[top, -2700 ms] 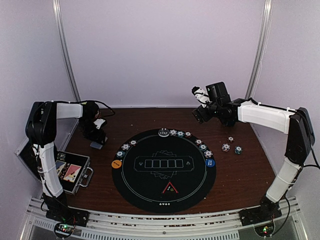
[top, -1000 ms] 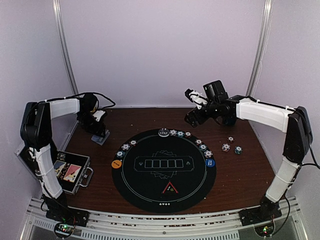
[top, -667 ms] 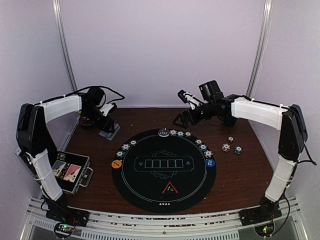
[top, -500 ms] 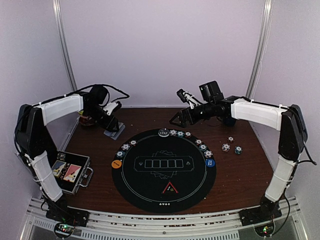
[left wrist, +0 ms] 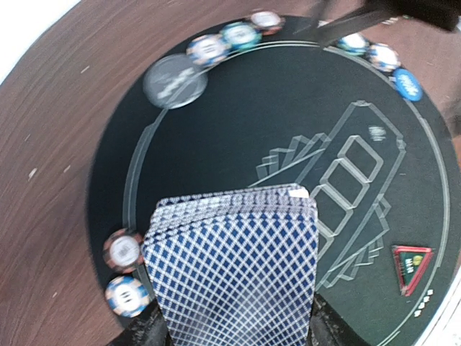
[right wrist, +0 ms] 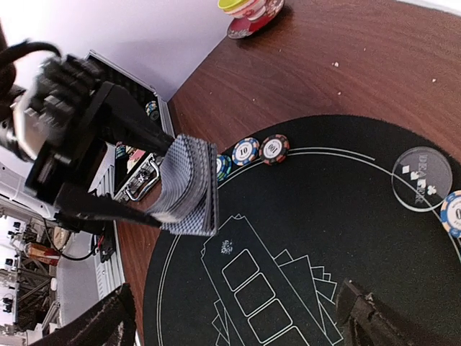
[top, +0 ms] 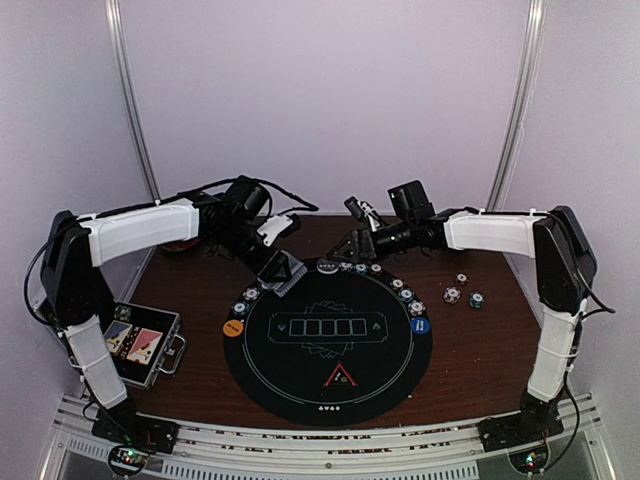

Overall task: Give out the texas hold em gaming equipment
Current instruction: Pass from the left arm to the right

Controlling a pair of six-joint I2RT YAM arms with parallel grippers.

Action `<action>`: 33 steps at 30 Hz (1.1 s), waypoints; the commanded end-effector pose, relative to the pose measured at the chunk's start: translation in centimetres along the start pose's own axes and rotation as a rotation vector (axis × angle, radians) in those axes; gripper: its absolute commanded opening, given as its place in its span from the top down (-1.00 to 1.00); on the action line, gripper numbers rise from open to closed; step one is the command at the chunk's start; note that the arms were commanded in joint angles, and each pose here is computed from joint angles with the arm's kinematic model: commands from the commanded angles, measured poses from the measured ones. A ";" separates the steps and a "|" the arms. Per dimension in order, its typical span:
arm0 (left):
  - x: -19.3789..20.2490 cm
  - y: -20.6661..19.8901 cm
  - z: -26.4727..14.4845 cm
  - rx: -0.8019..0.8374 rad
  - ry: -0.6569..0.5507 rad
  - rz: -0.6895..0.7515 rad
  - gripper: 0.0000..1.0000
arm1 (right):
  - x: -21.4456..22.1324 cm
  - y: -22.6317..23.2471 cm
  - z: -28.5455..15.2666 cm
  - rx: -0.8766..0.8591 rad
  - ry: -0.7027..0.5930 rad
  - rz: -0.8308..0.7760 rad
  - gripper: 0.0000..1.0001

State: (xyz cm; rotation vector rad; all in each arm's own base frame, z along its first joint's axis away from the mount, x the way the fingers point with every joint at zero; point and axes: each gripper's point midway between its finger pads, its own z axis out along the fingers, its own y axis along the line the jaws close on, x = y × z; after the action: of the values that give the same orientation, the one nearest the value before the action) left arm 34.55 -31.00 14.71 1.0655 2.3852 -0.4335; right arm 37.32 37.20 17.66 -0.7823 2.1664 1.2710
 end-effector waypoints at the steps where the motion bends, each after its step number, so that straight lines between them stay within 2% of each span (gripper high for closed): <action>1: -3.8 -3.6 -1.3 0.036 -0.128 0.061 -0.15 | 0.3 0.9 0.9 -0.091 0.016 0.048 -0.94; 8: -4.2 -6.6 -0.1 0.052 -0.116 0.111 -0.16 | 1.1 1.7 1.2 -0.170 0.044 0.092 -0.86; 21: -4.5 -7.7 0.8 0.052 -0.112 0.145 -0.16 | 3.0 2.3 2.5 -0.227 0.125 0.142 -0.63; 29: -4.3 -8.2 1.4 0.056 -0.102 0.160 -0.16 | 3.7 2.7 3.5 -0.234 0.155 0.150 -0.59; 33: -4.2 -8.5 1.7 0.055 -0.094 0.165 -0.16 | 3.9 2.7 3.6 -0.248 0.165 0.169 -0.47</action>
State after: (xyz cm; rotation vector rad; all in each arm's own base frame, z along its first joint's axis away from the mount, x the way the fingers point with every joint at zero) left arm 30.32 -38.31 14.90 1.2368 2.2646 -0.4670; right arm 33.34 40.02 14.40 -0.8209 2.2883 1.5955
